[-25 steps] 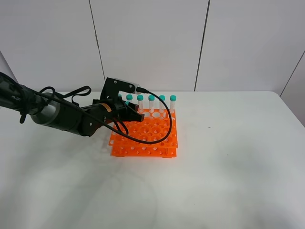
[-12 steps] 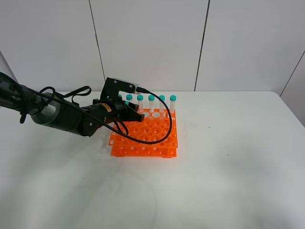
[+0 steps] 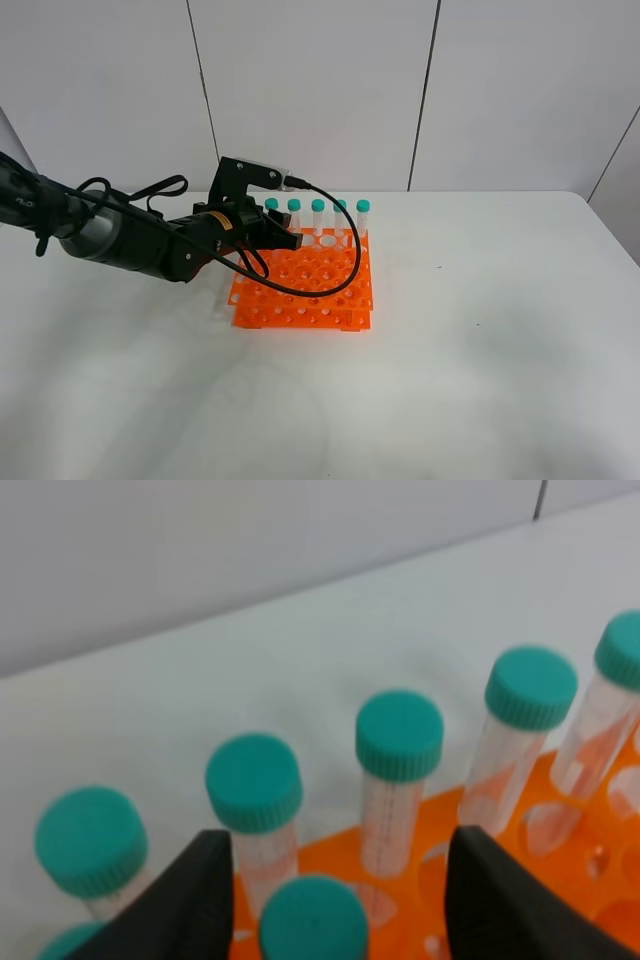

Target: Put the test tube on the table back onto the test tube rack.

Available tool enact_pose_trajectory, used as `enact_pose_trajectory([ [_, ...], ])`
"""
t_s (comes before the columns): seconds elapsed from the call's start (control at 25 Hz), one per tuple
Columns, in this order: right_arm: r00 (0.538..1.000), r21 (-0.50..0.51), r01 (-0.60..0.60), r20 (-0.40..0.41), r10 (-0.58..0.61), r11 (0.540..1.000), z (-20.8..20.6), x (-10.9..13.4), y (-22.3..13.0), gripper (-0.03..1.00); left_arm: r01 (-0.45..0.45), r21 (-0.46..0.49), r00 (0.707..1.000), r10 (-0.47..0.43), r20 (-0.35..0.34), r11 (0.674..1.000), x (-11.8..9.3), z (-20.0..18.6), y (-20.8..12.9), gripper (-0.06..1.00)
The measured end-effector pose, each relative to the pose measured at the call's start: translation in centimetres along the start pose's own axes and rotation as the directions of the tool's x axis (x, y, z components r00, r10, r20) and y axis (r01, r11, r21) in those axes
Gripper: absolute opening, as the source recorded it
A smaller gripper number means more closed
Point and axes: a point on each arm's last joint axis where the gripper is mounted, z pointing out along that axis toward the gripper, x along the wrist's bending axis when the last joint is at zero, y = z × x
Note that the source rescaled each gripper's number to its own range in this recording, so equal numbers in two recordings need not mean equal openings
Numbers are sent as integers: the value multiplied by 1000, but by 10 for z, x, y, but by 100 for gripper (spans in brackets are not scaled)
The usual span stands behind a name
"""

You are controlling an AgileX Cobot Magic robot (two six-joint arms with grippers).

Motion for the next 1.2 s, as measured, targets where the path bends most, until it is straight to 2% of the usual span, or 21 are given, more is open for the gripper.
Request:
enact_pose_trajectory([
  [0.56,1000,0,0,0,0,1000,0,0,0,81,15,-74,1000,-13,19,997,-2,-28,46,37],
  [0.72,1000,0,0,0,0,1000,0,0,0,81,-4,-63,1000,6,29,998,-2,-42,61,37],
  [0.88,1000,0,0,0,0,1000,0,0,0,81,-54,-12,999,54,9,998,12,-56,72,37],
  [1.0,1000,0,0,0,0,1000,0,0,0,81,-43,-1,999,43,-19,999,28,-70,84,37],
  [1.2,1000,0,0,0,0,1000,0,0,0,81,-1,-23,993,-2,-120,1000,68,-101,89,37],
])
